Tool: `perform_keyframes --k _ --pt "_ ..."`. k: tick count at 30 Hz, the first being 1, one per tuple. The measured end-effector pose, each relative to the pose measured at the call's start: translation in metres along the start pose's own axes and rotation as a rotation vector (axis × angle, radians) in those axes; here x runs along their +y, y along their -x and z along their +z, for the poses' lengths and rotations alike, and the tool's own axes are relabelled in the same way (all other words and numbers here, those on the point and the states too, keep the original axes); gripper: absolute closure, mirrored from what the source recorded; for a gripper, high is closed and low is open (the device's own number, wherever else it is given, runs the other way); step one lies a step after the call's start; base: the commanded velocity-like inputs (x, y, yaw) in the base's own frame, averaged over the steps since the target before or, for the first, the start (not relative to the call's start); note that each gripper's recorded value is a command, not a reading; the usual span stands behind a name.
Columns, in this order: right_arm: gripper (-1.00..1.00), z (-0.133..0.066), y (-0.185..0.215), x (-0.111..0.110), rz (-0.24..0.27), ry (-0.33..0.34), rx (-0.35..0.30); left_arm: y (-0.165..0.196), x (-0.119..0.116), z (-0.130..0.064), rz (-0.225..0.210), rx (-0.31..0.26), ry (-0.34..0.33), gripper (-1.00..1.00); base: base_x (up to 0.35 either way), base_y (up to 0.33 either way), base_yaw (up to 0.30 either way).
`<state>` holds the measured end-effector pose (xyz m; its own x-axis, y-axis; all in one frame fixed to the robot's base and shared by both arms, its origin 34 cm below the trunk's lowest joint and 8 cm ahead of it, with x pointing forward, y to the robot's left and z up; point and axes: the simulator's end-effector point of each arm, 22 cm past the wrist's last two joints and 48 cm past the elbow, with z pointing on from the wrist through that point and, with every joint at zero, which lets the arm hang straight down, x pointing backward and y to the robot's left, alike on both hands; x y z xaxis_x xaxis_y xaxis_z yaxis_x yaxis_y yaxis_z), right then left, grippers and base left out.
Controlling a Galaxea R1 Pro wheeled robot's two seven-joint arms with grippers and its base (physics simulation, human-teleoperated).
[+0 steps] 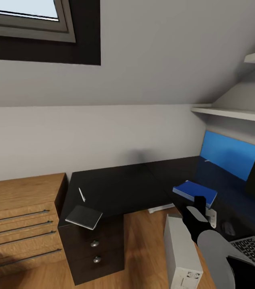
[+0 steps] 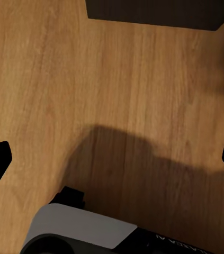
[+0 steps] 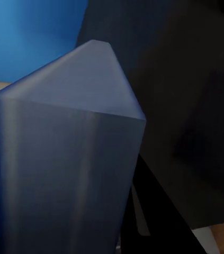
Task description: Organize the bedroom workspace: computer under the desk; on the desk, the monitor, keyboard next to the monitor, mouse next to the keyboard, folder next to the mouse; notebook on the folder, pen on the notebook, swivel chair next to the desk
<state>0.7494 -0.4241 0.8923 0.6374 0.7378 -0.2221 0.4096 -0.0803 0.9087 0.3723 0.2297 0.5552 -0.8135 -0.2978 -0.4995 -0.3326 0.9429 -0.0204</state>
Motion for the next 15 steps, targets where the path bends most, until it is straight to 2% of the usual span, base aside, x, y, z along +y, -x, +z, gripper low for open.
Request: perform_keyframes --k 5,15 --pt "1.00 0.004 0.000 -0.005 -0.006 0.011 -0.002 -0.003 0.000 0.006 0.000 0.000 -0.001 -1.00 0.000 0.000 -0.009" --pt "1.00 0.008 -0.005 -0.018 -0.005 0.012 0.000 -0.010 0.000 0.020 0.000 -0.001 -0.001 -1.00 0.000 0.000 -0.139"
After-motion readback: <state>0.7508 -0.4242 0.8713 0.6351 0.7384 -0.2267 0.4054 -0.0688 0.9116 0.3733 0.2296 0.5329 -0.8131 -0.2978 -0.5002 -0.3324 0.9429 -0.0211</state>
